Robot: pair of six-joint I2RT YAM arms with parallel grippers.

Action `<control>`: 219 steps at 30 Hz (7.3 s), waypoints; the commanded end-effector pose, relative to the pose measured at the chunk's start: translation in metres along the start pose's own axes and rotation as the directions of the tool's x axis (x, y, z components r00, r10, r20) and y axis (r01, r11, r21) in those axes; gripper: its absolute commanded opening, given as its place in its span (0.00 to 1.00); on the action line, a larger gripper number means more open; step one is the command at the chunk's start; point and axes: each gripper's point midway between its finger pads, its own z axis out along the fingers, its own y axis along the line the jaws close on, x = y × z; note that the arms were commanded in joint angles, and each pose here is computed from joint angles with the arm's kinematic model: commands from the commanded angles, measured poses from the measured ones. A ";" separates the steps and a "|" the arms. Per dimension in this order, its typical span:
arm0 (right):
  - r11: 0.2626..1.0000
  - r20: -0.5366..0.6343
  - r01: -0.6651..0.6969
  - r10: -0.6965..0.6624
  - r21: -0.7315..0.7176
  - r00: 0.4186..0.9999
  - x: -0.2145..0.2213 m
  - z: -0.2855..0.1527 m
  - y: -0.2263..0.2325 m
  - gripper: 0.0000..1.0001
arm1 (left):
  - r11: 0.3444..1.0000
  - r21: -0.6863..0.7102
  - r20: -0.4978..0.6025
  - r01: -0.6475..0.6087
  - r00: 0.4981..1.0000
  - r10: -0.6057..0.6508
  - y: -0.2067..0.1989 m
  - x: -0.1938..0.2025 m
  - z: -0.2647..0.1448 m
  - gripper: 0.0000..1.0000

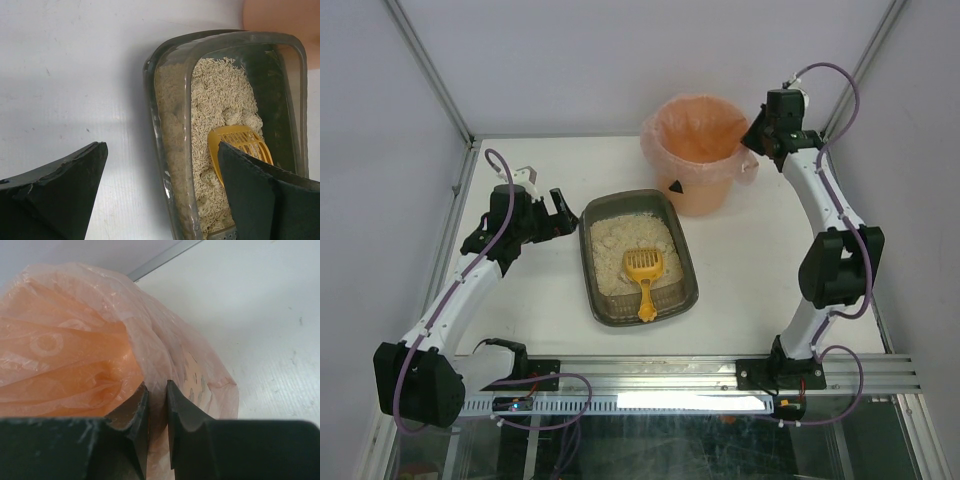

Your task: Clean the litter box

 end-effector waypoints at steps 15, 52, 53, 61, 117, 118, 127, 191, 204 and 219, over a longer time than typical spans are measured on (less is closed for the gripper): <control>0.994 -0.029 -0.015 0.012 -0.111 1.000 0.032 0.013 0.085 0.40 | 0.999 0.028 0.037 -0.027 0.999 0.026 -0.005 -0.013 0.002 0.98; 0.930 0.097 0.251 -0.233 -0.268 0.968 0.079 -0.196 -0.008 0.75 | 0.993 0.032 0.043 0.118 0.992 -0.119 0.002 -0.013 -0.010 0.97; 0.926 0.077 0.254 -0.242 -0.279 0.967 0.089 -0.198 -0.004 0.74 | 0.993 0.038 0.040 0.115 0.992 -0.116 -0.004 -0.007 -0.011 0.97; 0.899 0.002 0.297 -0.313 -0.321 0.950 0.154 -0.206 0.018 0.70 | 0.996 0.026 -0.019 0.083 0.996 -0.082 -0.036 0.036 -0.004 0.90; 0.580 -0.134 0.654 -0.789 -0.485 0.600 0.341 -0.262 0.053 0.74 | 0.996 0.093 0.015 0.015 1.000 -0.017 -0.101 0.081 -0.028 0.93; 0.564 -0.137 0.671 -0.805 -0.481 0.578 0.345 -0.262 0.053 0.74 | 0.996 0.087 0.018 0.014 1.000 -0.015 -0.099 0.080 -0.029 0.93; 0.381 -0.078 0.834 -0.920 -0.399 0.383 0.355 -0.263 0.047 0.74 | 0.999 0.038 0.038 0.008 0.999 -0.009 -0.087 0.077 -0.032 0.94; 0.115 0.115 0.968 -0.983 -0.225 0.143 0.331 -0.252 0.051 0.20 | 0.989 -0.072 0.263 0.126 0.959 -0.103 -0.047 0.030 -0.071 0.99; 0.504 0.054 0.679 -0.781 -0.535 0.622 0.298 -0.249 0.067 0.05 | 0.978 -0.025 0.354 -0.205 0.913 0.200 -0.081 -0.009 -0.072 0.99; 0.749 -0.161 0.410 -0.558 -0.521 0.814 0.264 -0.233 0.041 0.00 | 0.537 0.236 0.680 -0.810 0.532 0.504 -0.204 -0.026 -0.090 0.97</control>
